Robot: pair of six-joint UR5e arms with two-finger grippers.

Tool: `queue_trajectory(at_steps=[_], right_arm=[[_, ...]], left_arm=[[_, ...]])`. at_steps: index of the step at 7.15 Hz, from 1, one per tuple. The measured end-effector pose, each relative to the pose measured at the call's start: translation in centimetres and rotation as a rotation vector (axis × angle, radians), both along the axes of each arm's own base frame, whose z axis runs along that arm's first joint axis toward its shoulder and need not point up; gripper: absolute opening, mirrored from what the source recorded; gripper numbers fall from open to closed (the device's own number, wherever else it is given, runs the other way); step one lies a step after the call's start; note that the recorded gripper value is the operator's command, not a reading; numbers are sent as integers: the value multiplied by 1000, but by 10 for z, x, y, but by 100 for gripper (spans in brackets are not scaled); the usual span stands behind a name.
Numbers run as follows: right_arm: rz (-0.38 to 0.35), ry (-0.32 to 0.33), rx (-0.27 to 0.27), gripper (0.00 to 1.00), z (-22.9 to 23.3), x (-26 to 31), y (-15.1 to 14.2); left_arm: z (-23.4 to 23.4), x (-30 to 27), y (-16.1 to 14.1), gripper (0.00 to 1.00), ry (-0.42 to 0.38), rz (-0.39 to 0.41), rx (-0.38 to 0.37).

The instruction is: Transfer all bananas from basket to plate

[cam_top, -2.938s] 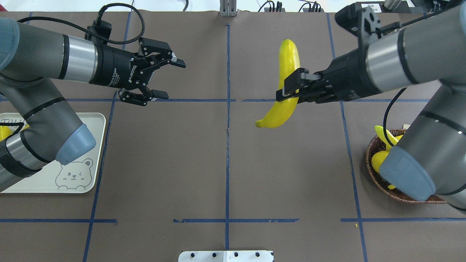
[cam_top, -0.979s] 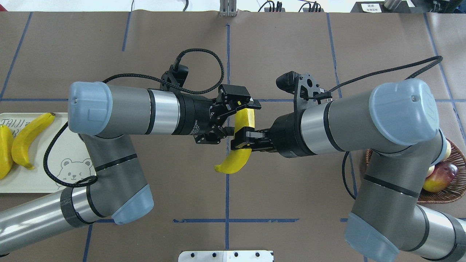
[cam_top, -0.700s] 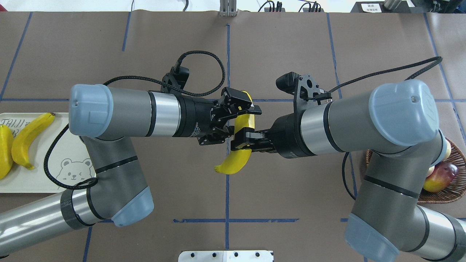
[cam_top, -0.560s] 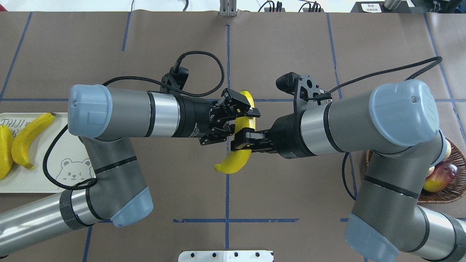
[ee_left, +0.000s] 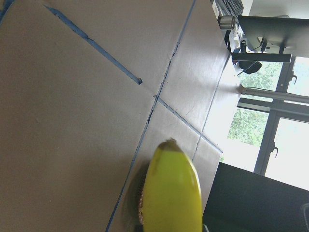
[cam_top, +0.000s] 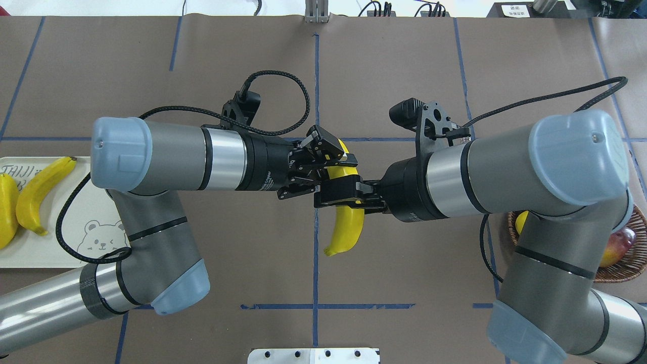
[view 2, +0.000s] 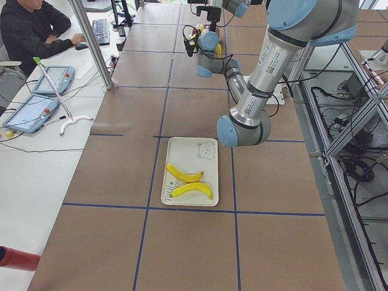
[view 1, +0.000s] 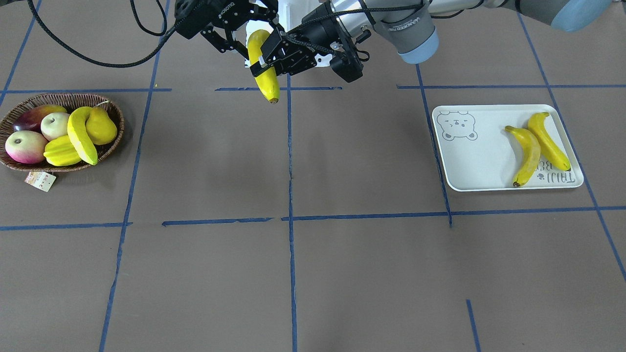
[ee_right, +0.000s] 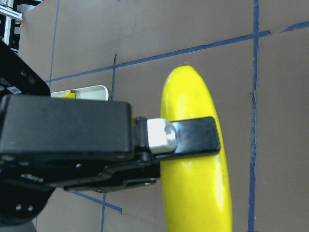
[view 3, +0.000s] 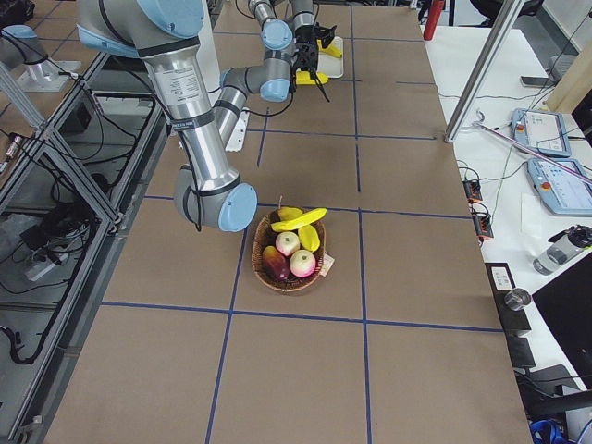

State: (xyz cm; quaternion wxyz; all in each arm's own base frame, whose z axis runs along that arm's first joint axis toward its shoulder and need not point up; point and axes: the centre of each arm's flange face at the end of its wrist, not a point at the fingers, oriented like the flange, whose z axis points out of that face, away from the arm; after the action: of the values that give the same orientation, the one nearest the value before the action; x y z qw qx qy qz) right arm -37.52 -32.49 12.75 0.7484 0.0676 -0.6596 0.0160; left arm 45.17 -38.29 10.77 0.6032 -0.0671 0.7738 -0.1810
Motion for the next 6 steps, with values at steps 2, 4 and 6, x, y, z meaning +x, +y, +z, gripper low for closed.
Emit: queue_trajectory(at_steps=[2, 4, 6], right_arm=[[5, -9, 5, 100, -2, 8, 2], [37, -3, 1, 100, 7, 30, -4], [77, 15, -11, 100, 21, 54, -14]], left_arm=[[11, -10, -19, 0, -31, -28, -10], [67, -29, -52, 0, -227, -35, -17], [138, -72, -92, 0, -506, -41, -17]])
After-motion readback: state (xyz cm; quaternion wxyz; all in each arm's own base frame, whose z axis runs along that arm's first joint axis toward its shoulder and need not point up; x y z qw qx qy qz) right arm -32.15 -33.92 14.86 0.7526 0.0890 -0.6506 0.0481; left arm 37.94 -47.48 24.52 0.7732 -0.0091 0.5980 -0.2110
